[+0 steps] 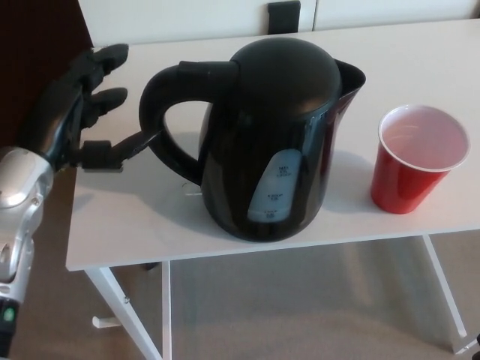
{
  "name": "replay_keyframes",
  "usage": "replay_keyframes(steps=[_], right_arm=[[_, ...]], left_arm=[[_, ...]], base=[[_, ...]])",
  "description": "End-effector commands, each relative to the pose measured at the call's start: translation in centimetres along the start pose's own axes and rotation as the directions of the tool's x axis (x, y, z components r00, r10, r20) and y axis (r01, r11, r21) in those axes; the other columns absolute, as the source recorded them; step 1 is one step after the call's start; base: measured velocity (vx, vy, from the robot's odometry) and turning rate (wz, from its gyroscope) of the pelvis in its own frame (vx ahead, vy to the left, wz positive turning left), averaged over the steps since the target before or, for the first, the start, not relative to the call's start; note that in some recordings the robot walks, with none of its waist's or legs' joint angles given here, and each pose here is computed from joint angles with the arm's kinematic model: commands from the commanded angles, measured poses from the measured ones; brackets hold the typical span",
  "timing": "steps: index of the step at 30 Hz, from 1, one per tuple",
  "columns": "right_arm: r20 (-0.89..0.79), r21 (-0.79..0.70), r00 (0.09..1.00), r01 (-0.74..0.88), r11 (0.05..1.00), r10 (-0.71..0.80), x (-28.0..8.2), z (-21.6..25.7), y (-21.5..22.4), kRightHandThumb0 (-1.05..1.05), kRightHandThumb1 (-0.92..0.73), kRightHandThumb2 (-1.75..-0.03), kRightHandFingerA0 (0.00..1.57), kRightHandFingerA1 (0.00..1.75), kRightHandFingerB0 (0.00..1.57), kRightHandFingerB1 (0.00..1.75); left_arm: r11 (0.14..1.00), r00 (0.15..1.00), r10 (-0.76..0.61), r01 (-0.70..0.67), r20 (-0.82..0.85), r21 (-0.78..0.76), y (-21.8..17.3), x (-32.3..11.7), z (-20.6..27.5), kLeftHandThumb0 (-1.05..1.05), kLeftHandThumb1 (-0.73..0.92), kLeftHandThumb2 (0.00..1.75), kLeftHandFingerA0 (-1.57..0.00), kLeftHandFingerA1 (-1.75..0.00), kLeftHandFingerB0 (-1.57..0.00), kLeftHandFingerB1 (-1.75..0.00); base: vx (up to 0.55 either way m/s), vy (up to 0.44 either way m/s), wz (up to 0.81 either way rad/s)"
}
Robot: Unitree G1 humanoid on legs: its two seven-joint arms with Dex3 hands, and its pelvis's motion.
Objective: The robot walk towards a table in front and uses its left hand to pick up the pot from the base and pour water to the cup on the right hand side
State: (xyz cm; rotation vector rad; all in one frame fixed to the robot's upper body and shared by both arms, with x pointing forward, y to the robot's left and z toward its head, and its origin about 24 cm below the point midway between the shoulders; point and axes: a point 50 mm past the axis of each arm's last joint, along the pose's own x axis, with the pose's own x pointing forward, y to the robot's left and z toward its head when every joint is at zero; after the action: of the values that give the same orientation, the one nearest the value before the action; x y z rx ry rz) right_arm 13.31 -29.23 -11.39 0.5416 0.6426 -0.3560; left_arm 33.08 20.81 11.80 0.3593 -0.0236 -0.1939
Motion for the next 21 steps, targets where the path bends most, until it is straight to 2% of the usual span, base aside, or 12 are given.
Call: replay_keyframes(steps=[1, 9, 10, 15, 21], right_arm=[[0.022, -0.02, 1.0, -0.011, 1.0, 0.011, 0.1, 1.1, 0.0, -0.35, -0.51, -0.64, 0.32, 0.77, 0.32, 0.5], [0.024, -0.029, 1.0, -0.012, 1.0, 0.013, 0.2, 1.1, 0.2, -0.36, -0.5, -0.64, 0.35, 0.76, 0.38, 0.54], [0.025, -0.027, 1.0, -0.008, 1.0, 0.008, 0.2, 1.1, 0.1, -0.35, -0.52, -0.65, 0.37, 0.81, 0.4, 0.55], [0.032, -0.031, 0.999, -0.017, 0.999, 0.018, 0.3, 1.4, 0.4, -0.36, -0.51, -0.64, 0.33, 0.76, 0.35, 0.51], [0.033, -0.011, 0.999, -0.012, 1.0, 0.012, 0.4, 1.5, 0.5, -0.36, -0.57, -0.64, 0.33, 0.79, 0.34, 0.53]], left_arm=[[1.0, 0.999, -0.017, 0.017, 0.036, 0.003, -0.6, 0.4, 1.2, -0.58, 0.42, 0.67, -0.2, -0.38, -0.11, -0.34], [0.999, 0.998, -0.021, 0.02, 0.061, 0.027, -1.9, 0.5, 1.9, -0.53, 0.43, 0.67, -0.22, -0.39, -0.13, -0.34], [1.0, 0.998, -0.022, 0.021, 0.057, 0.013, -2.2, 0.5, 1.9, -0.51, 0.44, 0.66, -0.22, -0.39, -0.14, -0.34], [1.0, 0.999, -0.021, 0.021, 0.047, 0.012, -2.7, 0.8, 1.9, -0.54, 0.44, 0.68, -0.24, -0.41, -0.13, -0.35], [0.999, 1.0, -0.019, 0.02, 0.015, -0.049, -3.0, 0.9, 1.6, -0.53, 0.45, 0.69, -0.23, -0.41, -0.13, -0.36]], base=[[0.0, 0.0, 0.0], [0.0, 0.0, 0.0], [0.0, 0.0, 0.0], [0.0, 0.0, 0.0], [0.0, 0.0, 0.0]])
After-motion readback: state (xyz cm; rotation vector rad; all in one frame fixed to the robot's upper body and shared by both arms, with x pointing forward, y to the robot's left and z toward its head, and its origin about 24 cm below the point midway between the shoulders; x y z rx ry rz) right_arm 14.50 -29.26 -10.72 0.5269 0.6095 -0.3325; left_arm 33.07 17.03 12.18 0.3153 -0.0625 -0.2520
